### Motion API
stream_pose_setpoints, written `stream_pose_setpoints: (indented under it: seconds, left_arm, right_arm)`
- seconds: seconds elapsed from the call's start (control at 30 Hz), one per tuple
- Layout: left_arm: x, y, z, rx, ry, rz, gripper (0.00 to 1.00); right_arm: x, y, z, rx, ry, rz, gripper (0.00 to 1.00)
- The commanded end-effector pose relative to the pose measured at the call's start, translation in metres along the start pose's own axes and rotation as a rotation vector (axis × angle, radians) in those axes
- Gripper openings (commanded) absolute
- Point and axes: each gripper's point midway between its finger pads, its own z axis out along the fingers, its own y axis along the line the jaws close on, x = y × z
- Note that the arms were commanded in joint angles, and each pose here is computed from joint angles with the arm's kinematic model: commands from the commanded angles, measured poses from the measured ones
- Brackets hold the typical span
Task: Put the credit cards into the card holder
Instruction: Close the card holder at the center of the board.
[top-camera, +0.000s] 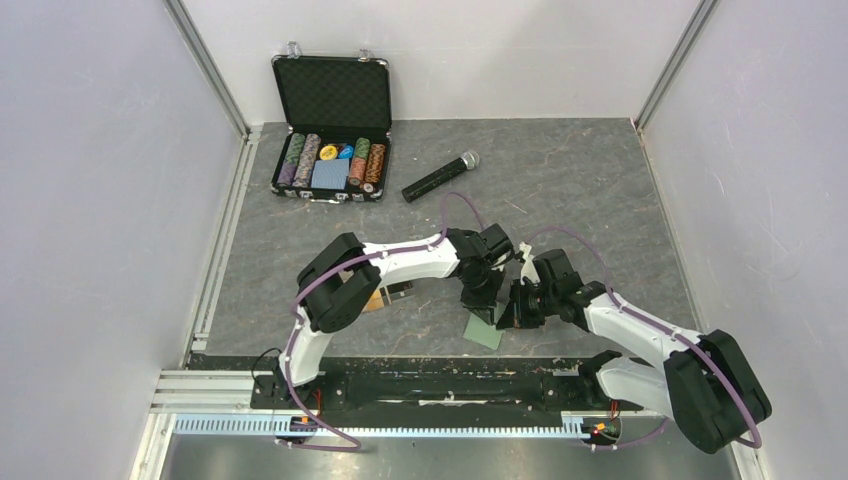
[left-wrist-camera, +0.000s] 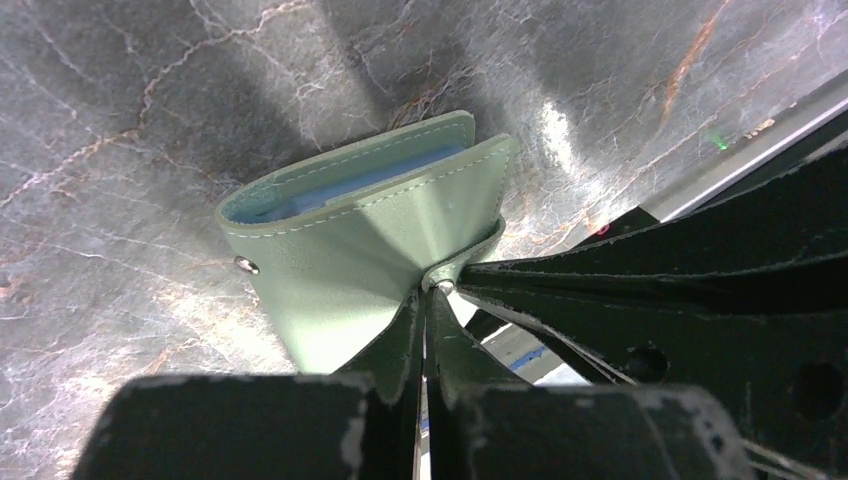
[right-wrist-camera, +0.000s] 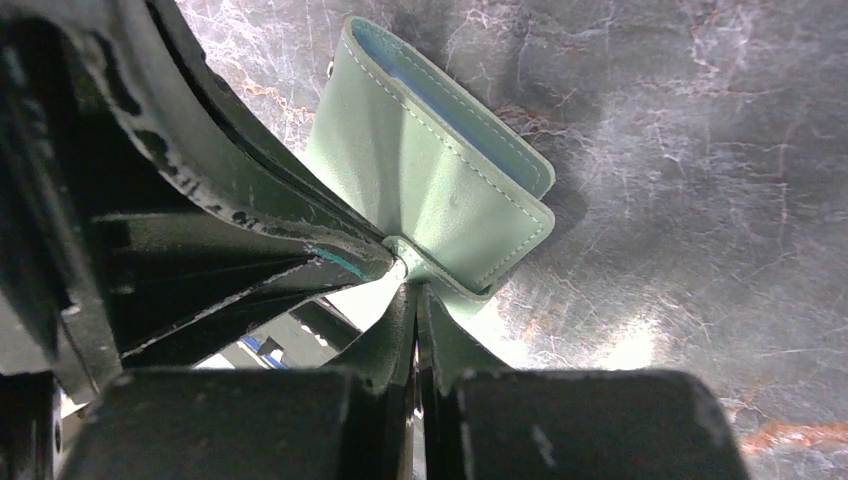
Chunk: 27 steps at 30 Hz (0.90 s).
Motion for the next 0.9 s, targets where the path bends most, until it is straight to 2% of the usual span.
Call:
stream_pose_setpoints:
  seconds: [0.0,0.13,0.3,0.37,0.43,0.57,0.73,0.87]
  left_arm:
    - [0.025,0.068,0.035,-0.318,0.062,0.067,0.02]
    - [0.026,0.071,0.034,-0.357,0.071,0.098,0.02]
    - [0.015,0.042,0.028,-0.245,0.02,0.128,0.03]
    - [0.007,0.028,0.018,-0.196,-0.025,0.141,0.08]
    - [-0.001,0.012,0.004,-0.135,-0.083,0.16,0.18]
    - [-0.018,-0.011,-0.03,-0.043,-0.22,0.183,0.3]
    - [-0.033,-0.018,-0.08,0.028,-0.403,0.16,0.55]
    - [-0.041,-0.02,-0.117,0.167,-0.53,0.101,0.65]
  right_arm:
    - [0.018,-0.041,0.004,0.192,0.036,0.02,0.0]
    - [0.019,-0.036,0.006,0.173,0.045,0.01,0.0]
    - [0.002,-0.019,0.003,0.115,-0.002,-0.025,0.0]
    - [-0.008,-0.011,-0.001,0.093,-0.032,-0.044,0.0]
    - [-0.019,-0.001,-0.006,0.072,-0.063,-0.061,0.0]
    - [-0.044,0.022,-0.02,0.023,-0.143,-0.097,0.03]
    - [-0.072,0.045,-0.039,-0.013,-0.247,-0.126,0.23]
    - [-0.088,0.057,-0.053,-0.028,-0.315,-0.131,0.51]
